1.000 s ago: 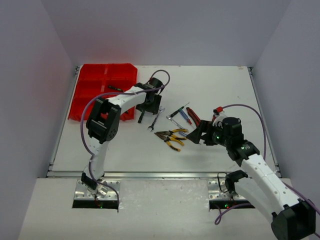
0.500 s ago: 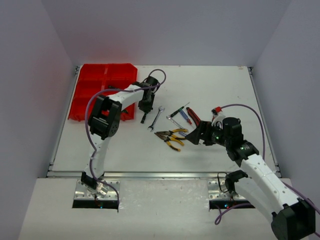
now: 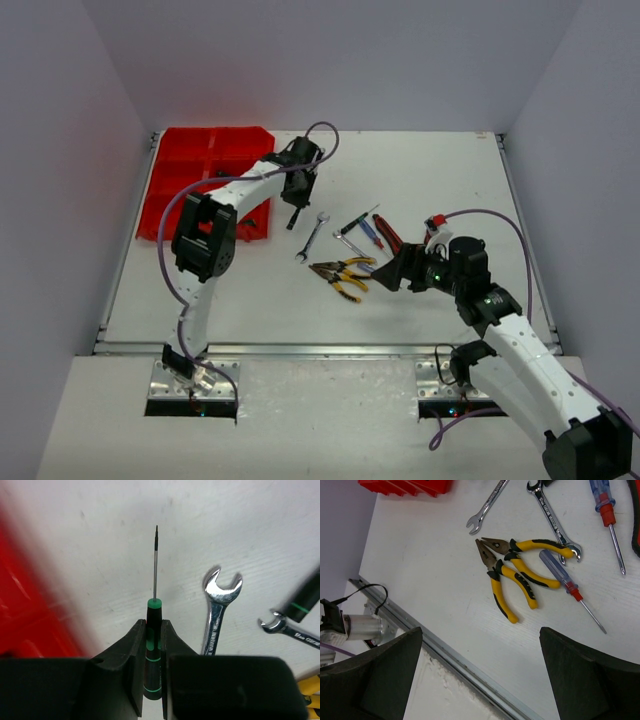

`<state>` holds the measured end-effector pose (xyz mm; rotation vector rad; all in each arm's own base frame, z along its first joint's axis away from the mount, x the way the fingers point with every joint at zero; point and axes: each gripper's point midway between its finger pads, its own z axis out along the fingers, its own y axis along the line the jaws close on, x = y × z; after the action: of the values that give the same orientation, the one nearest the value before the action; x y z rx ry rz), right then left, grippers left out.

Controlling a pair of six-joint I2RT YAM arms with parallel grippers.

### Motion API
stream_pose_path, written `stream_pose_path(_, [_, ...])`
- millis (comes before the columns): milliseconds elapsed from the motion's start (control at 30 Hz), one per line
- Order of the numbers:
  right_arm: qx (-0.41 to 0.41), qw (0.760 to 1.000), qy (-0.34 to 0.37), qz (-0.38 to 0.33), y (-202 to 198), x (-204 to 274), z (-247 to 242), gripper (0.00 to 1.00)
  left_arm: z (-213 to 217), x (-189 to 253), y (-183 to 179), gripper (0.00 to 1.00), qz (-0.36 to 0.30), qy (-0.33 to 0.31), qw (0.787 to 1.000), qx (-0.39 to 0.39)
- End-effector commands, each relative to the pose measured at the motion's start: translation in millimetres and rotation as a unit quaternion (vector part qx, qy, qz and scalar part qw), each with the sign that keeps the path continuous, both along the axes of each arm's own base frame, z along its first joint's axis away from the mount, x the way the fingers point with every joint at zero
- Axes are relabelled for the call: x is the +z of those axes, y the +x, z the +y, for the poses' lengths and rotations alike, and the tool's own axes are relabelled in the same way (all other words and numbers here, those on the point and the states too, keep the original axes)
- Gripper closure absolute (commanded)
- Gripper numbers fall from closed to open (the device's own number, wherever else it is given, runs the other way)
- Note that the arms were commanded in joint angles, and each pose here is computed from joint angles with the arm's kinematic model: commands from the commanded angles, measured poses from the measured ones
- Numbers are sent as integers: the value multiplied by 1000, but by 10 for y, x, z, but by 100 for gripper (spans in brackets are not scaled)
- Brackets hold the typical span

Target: Sort the tools into containers

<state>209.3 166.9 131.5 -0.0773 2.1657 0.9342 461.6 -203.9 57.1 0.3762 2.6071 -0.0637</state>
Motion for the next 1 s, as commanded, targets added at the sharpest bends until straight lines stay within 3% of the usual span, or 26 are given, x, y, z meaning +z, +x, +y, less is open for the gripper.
stream_pose_path(0, [5, 999, 3, -33, 66, 165, 18, 1, -68, 1467, 586, 100, -232, 7, 969, -88])
stream_pose_path(67, [10, 999, 3, -32, 70, 165, 33, 1, -16, 1660, 685, 100, -275, 38, 948, -155])
stream_pose_path(167, [25, 999, -6, -31, 58, 194, 49, 1, 240, 1970, 924, 100, -348, 37, 919, -180])
stream_pose_path(200, [26, 999, -7, -27, 54, 194, 47, 1, 376, 2015, 1002, 100, -359, 48, 915, -177])
stream_pose_path(233, [26, 999, -11, -29, 59, 197, 39, 1, 297, 2038, 1004, 100, -365, 19, 902, -229])
stream_pose_path(300, [26, 999, -13, -36, 51, 232, 30, 1, 578, 2028, 1156, 100, -377, 43, 893, -243])
stream_pose_path(467, [36, 998, -3, -44, -2, 299, 51, 1, 1141, 1776, 1346, 100, -373, 67, 895, -235])
stream_pose_path(567, [39, 998, 2, -47, -30, 313, 57, 1, 1200, 1528, 1281, 100, -366, 62, 886, -279])
stream_pose_path(700, [46, 998, 4, -50, -61, 319, 68, 1, 1353, 1293, 1208, 100, -357, 56, 890, -277])
stream_pose_path(800, [46, 998, 1, -52, -57, 324, 61, 1, 1563, 1263, 1126, 100, -361, 16, 896, -259])
stream_pose_path(967, [46, 998, 7, -51, -32, 341, 83, 1, 1582, 1183, 994, 97, -367, 5, 896, -251])
